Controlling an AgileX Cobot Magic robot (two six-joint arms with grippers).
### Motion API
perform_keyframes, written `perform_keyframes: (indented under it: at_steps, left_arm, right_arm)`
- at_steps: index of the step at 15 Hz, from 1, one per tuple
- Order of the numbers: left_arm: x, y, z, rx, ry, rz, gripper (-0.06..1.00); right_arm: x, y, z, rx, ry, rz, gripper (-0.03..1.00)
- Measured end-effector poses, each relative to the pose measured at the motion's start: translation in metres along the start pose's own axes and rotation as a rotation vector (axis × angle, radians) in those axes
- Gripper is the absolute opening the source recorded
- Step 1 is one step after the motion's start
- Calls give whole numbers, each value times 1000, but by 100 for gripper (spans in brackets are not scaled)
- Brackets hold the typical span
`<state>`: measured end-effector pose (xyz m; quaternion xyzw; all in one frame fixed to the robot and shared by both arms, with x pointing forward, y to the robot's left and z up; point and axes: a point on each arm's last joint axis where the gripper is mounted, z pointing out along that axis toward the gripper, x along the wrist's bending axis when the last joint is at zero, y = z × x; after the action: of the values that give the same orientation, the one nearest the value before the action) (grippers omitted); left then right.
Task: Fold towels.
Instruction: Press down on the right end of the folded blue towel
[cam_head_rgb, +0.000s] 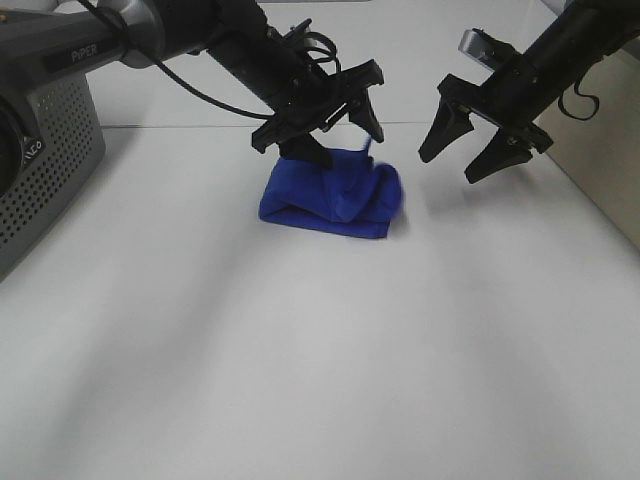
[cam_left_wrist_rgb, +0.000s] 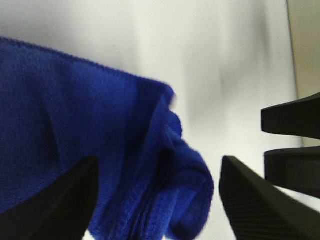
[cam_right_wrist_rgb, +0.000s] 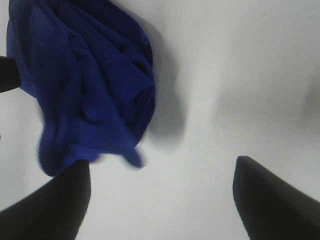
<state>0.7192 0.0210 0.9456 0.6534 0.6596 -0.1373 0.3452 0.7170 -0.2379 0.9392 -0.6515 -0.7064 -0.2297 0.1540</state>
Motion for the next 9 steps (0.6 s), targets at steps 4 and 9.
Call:
perform_keyframes:
  at_steps: [4,9]
  left_arm:
    - [-1,11,-11,-58,-32,103,75]
    - [44,67,-101,-253,42,100,75]
  right_arm:
    - [16,2,-18,-52,61,-6,76]
    - [66,2,-10,-77,280,-38,76]
